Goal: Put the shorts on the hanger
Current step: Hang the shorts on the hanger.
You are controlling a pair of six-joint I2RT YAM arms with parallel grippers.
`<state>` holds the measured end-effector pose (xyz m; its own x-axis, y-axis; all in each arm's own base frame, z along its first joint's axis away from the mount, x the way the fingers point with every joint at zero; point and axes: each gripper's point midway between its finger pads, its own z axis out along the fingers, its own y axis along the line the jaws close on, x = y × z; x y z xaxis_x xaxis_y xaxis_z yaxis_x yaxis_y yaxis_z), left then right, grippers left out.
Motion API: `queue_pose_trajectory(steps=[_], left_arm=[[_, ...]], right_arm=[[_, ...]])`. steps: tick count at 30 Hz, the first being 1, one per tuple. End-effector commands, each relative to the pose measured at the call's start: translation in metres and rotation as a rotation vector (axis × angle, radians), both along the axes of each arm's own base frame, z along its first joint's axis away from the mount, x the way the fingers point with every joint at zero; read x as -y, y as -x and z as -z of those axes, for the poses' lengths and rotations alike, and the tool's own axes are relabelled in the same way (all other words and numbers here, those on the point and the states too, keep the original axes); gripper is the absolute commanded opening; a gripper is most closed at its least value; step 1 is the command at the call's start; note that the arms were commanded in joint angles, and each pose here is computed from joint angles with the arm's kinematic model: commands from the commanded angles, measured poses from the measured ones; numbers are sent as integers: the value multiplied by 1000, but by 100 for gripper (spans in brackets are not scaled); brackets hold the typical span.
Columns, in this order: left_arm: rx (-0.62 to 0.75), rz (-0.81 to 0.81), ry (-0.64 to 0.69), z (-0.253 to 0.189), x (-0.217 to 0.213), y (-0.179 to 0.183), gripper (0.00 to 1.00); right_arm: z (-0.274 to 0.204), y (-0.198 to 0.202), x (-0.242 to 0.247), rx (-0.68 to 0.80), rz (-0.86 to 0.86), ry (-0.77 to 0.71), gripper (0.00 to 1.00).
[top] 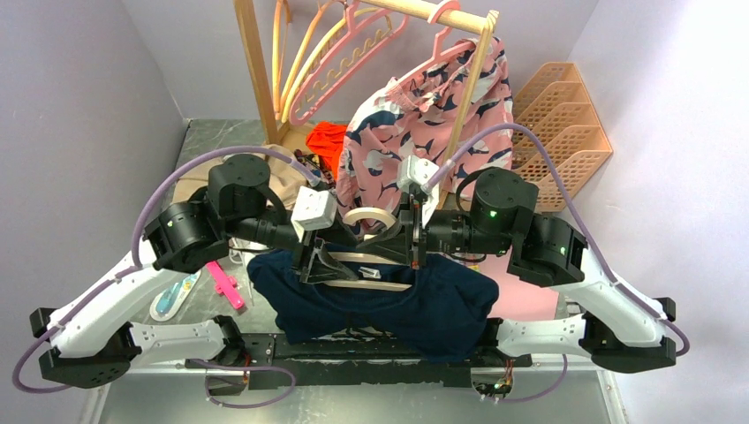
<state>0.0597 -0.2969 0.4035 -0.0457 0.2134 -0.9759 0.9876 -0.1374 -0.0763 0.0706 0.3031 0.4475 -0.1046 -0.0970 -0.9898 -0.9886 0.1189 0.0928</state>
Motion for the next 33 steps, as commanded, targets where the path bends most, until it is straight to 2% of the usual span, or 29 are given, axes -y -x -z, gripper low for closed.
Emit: queue_pose_trajectory(steps=[1, 3, 4, 6, 7, 9, 10, 13, 14, 16, 23, 30, 33], left_arm=[[-7, 24, -39, 12, 0, 2, 58], [-8, 20, -50, 16, 0, 1, 47], [-5, 19, -50, 17, 0, 0, 39], [5, 1, -43, 15, 1, -3, 16], [15, -13, -35, 14, 0, -5, 8], [40, -52, -9, 8, -2, -10, 7], [53, -71, 11, 5, -4, -12, 7], [92, -146, 67, -5, -12, -19, 7], [105, -171, 81, -7, -15, -21, 7], [124, -227, 110, -13, -25, -24, 7], [135, -308, 164, -26, -57, -17, 7], [134, -318, 156, -31, -60, -17, 7], [131, -316, 146, -30, -59, -18, 7]], right_arm=[[-29, 4, -1, 55, -26, -101, 0], [-29, 4, -1, 55, -30, -102, 0], [-29, 4, -2, 56, -31, -102, 0], [-28, 4, -2, 55, -32, -100, 0], [-27, 4, -2, 53, -32, -96, 0], [-25, 4, -2, 49, -29, -87, 0], [-23, 3, -1, 46, -23, -81, 4], [-21, -3, 5, 35, 28, -75, 43], [-22, -6, 10, 32, 57, -76, 52], [-24, -13, 20, 32, 119, -78, 62], [-21, -26, 59, 30, 277, -63, 64], [-2, -29, 45, 24, 259, -9, 61], [-1, -30, 40, 32, 251, -2, 57]])
